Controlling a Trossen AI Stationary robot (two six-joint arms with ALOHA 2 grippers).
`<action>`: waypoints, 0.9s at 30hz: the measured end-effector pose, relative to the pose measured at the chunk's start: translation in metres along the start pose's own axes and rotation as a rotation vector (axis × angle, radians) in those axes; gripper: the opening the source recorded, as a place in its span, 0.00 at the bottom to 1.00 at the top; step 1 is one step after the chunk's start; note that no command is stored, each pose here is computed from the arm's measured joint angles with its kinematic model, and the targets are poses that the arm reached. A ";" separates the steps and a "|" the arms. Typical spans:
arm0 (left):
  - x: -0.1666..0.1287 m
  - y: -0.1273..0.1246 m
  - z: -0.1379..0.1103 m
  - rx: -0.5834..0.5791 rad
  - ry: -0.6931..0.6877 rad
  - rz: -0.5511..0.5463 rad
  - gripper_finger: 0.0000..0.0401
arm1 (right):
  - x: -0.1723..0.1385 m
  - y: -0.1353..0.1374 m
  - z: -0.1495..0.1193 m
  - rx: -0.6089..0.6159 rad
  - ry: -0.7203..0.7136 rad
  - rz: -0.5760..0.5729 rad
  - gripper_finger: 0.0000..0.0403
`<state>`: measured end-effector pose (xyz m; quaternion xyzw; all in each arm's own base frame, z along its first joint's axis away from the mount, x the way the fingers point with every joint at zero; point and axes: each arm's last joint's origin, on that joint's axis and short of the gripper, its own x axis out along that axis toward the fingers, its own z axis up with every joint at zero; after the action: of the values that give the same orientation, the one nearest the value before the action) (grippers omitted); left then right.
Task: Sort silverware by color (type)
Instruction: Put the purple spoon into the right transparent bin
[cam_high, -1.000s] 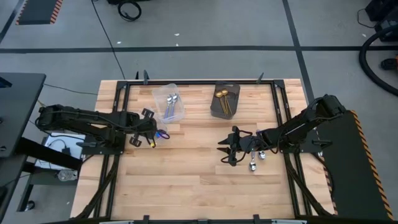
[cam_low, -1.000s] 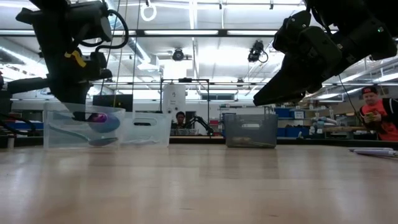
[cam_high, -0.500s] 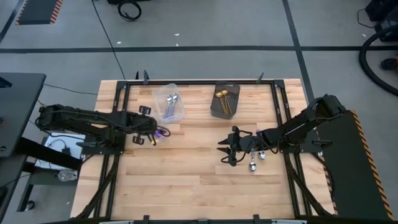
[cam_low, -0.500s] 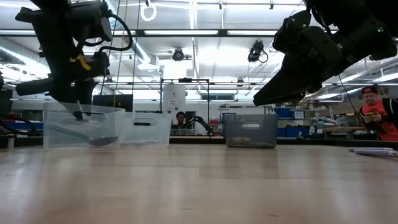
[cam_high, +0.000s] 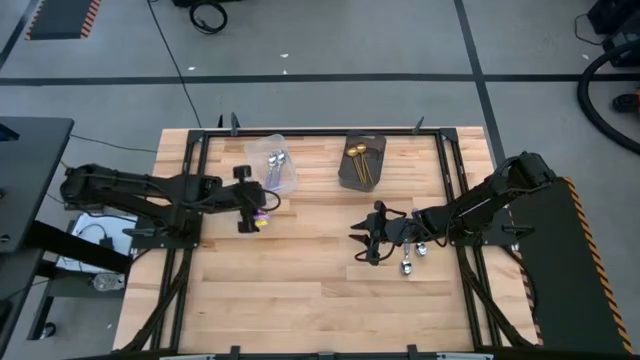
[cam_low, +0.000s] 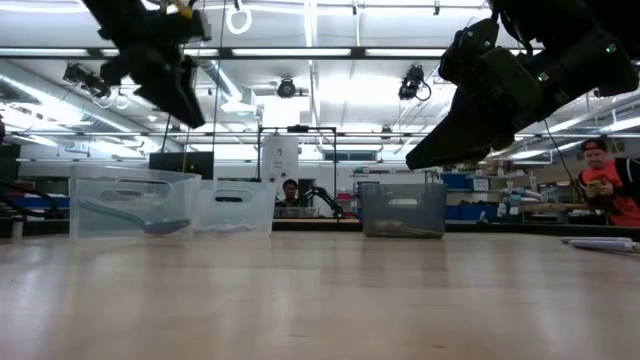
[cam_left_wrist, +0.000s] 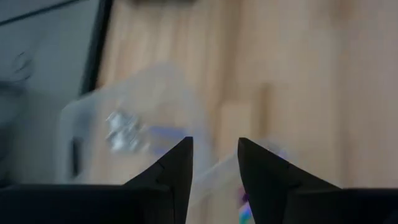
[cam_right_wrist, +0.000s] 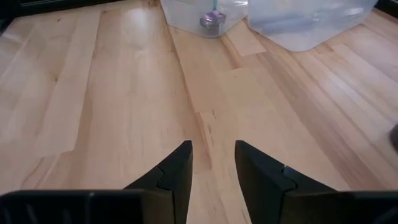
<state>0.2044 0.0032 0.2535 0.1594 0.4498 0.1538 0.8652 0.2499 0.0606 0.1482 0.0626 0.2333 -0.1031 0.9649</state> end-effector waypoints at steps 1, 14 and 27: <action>-0.001 -0.002 0.003 -0.020 -0.034 -0.032 0.33 | 0.000 0.000 0.000 0.009 0.000 -0.001 0.32; -0.001 -0.047 0.014 -0.048 -0.364 -0.186 0.33 | 0.003 -0.011 -0.008 0.067 0.158 -0.044 0.32; 0.016 -0.066 -0.006 -0.247 -0.501 -0.250 0.33 | -0.007 -0.009 0.015 -0.024 0.541 -0.182 0.32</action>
<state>0.2164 -0.0485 0.2110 0.0296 0.2165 0.0557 0.9742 0.2486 0.0503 0.1636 0.0552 0.4883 -0.1659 0.8550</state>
